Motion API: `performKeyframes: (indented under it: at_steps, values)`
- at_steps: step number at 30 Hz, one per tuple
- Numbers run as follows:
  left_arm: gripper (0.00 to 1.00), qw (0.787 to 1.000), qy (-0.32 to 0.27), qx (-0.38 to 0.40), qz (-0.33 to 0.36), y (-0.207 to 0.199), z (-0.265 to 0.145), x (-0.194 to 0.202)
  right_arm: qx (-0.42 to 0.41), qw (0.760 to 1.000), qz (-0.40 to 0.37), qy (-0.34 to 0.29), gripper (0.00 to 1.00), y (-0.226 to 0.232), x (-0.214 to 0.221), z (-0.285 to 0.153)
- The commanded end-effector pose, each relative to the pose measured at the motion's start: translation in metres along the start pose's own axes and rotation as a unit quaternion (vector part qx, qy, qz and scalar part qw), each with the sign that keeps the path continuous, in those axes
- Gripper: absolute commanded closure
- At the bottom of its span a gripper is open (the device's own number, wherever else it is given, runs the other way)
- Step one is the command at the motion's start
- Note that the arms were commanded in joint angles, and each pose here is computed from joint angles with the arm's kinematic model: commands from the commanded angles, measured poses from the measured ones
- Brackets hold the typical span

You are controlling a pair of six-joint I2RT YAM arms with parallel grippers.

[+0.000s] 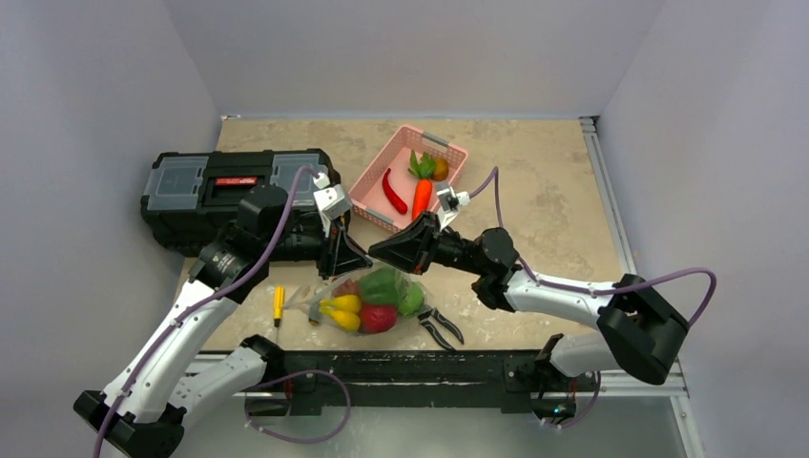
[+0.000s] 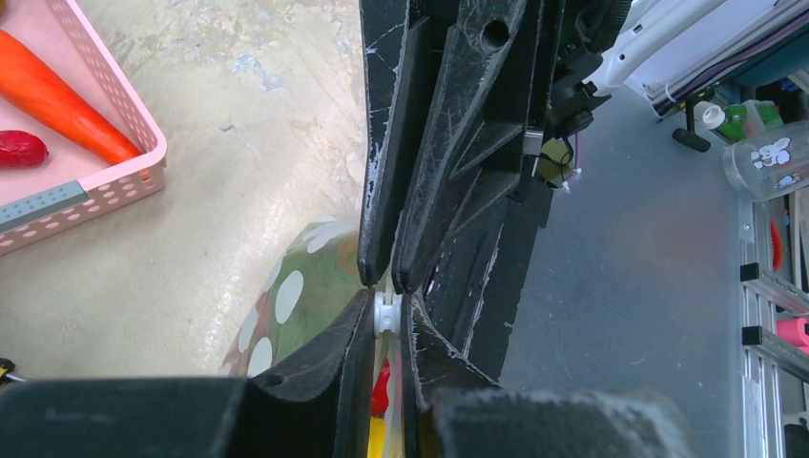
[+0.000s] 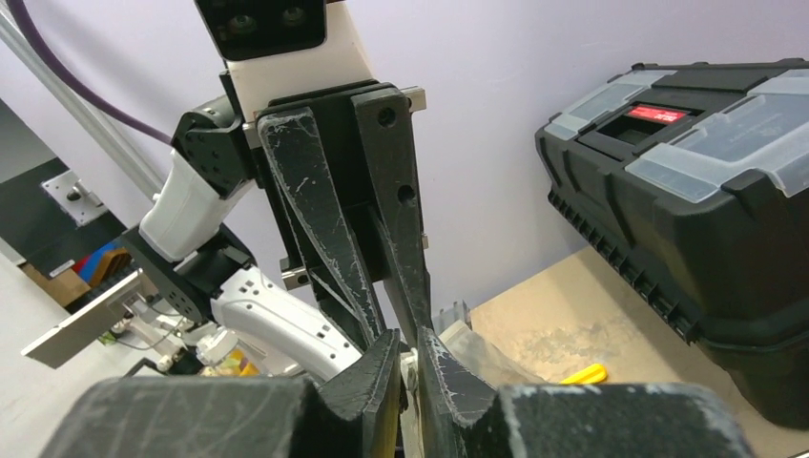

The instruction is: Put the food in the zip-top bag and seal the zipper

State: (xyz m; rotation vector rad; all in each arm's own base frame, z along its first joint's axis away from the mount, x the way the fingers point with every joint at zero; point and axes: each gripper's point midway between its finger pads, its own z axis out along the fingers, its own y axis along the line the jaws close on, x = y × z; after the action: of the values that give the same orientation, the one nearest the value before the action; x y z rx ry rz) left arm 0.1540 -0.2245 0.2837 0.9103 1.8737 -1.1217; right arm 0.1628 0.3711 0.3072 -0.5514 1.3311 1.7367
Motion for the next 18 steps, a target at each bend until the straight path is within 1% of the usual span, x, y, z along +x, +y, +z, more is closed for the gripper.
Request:
performKeyframes:
  at_steps: [1,11,13,14,15,16,18]
  values:
    - [1.00,0.999,-0.034,0.011,0.022,-0.008,-0.004,-0.018,-0.011,0.999,-0.026,-0.038,0.85,0.007,-0.013,0.002]
    - [1.00,0.999,-0.034,0.009,0.023,-0.007,-0.004,-0.017,-0.022,0.999,-0.028,-0.022,0.83,0.003,0.002,0.003]
    - [1.00,0.999,-0.032,0.010,0.022,-0.007,-0.003,-0.016,-0.023,0.999,-0.029,-0.021,0.87,0.002,0.004,0.003]
    - [1.00,0.999,-0.032,0.010,0.022,-0.007,-0.003,-0.016,-0.023,0.999,-0.030,-0.022,0.95,0.002,0.004,0.003]
    - [1.00,0.999,-0.032,0.010,0.021,-0.006,-0.003,-0.016,-0.021,0.999,-0.030,-0.026,1.00,0.001,0.003,0.003]
    - [1.00,0.999,-0.031,0.010,0.021,-0.006,-0.003,-0.016,-0.014,0.999,-0.029,-0.031,1.00,-0.001,0.002,0.002]
    - [1.00,0.999,-0.032,0.006,0.019,-0.005,-0.003,-0.016,0.035,0.998,-0.024,-0.052,1.00,-0.015,0.000,0.000]
